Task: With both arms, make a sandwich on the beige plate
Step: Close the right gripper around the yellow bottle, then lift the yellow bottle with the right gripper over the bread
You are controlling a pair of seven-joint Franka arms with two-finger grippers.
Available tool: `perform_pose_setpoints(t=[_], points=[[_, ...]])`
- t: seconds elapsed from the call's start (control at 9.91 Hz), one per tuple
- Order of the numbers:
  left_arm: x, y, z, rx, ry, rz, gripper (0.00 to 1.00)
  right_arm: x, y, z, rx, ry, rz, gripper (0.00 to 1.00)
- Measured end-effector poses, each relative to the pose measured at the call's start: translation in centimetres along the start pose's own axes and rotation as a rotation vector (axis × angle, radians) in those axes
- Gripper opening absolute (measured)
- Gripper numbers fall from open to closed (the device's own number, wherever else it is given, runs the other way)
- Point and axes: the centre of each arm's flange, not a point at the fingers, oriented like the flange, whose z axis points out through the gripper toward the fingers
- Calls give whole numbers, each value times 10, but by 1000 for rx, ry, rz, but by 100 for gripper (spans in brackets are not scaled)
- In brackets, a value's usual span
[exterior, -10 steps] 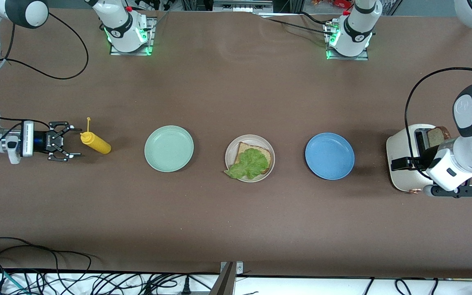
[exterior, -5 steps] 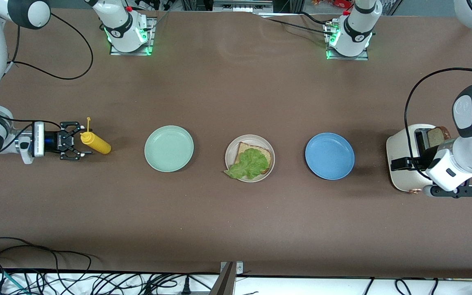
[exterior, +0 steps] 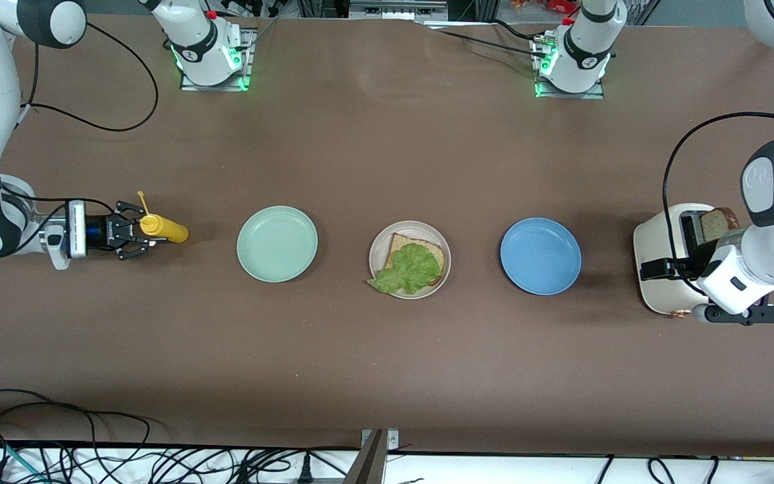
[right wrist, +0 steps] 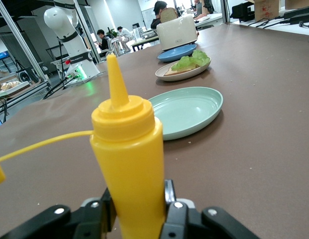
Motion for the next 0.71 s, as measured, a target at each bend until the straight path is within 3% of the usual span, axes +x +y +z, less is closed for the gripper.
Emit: perform_pose_setpoints(t=[0.3, 0.5, 0.71], points=[[0, 0, 0, 0, 0, 0, 100, 33, 14, 0, -11, -41, 67, 26], [0, 0, 0, 0, -1, 0, 100, 98, 43, 7, -26, -116, 80, 20], [0, 0, 1, 0, -1, 0, 100, 164, 68, 21, -50, -190, 94, 4]])
